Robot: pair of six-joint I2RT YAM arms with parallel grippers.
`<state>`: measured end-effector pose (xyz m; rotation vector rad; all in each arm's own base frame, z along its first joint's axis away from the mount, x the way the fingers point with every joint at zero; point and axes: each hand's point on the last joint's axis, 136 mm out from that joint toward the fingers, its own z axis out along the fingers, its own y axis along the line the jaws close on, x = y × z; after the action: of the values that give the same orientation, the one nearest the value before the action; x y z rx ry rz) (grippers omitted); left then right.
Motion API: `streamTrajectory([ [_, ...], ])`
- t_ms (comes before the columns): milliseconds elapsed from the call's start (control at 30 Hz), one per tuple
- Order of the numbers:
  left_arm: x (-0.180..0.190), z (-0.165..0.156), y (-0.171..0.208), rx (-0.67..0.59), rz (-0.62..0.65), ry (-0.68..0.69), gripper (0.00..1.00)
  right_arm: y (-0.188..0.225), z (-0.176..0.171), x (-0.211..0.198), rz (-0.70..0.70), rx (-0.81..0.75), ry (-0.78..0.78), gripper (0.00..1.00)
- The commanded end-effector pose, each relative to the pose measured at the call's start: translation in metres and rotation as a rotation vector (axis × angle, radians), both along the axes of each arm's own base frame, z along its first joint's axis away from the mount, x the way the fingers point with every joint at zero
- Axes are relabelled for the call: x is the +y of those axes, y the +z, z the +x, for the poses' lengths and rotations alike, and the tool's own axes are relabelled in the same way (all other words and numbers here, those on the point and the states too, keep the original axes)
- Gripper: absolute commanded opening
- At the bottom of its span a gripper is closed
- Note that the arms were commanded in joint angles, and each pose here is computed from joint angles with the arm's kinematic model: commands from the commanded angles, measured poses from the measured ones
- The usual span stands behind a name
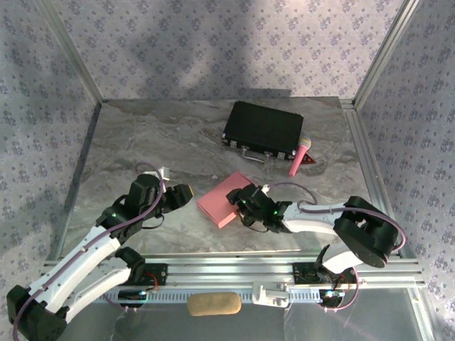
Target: Fold the paper box
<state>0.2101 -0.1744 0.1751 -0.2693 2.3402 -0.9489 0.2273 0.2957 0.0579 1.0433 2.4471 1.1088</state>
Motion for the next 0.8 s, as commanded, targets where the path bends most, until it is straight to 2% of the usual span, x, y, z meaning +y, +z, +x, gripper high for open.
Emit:
streamTrajectory([
  [0, 0.001, -0.006, 0.002, -0.006, 0.007, -0.016, 0.47, 0.003, -0.002, -0.005, -0.050, 0.020, -0.012, 0.74],
  [200, 0.003, -0.007, 0.000, -0.001, 0.015, -0.015, 0.47, 0.012, -0.024, -0.048, -0.329, 0.157, -0.026, 0.89],
  [267, 0.003, -0.007, 0.000, -0.002, 0.017, -0.016, 0.47, 0.021, -0.026, -0.061, -0.375, 0.139, -0.039, 0.91],
  [333, 0.004, -0.007, 0.000, -0.002, 0.022, -0.017, 0.48, 0.039, -0.020, -0.065, -0.397, 0.045, -0.012, 0.99],
  [433, 0.006, -0.007, 0.001, -0.005, 0.035, -0.016, 0.48, 0.081, 0.001, -0.055, -0.444, -0.196, 0.164, 0.99],
  [567, 0.010, -0.010, 0.001, -0.006, 0.071, -0.032, 0.54, 0.106, -0.001, -0.076, -0.714, -0.315, 0.395, 0.99],
  [600, 0.011, -0.011, 0.002, -0.012, 0.078, -0.034, 0.59, 0.108, -0.004, -0.091, -0.792, -0.317, 0.414, 0.99],
  [633, 0.013, -0.012, 0.003, -0.019, 0.084, -0.035, 0.86, 0.109, -0.007, -0.107, -0.857, -0.317, 0.415, 0.99],
  [667, 0.015, -0.012, 0.005, -0.030, 0.089, -0.035, 0.99, 0.111, -0.010, -0.122, -0.903, -0.319, 0.405, 0.99],
  [767, 0.025, -0.013, 0.011, -0.085, 0.118, -0.018, 1.00, 0.126, -0.016, -0.168, -1.012, -0.386, 0.313, 0.99],
])
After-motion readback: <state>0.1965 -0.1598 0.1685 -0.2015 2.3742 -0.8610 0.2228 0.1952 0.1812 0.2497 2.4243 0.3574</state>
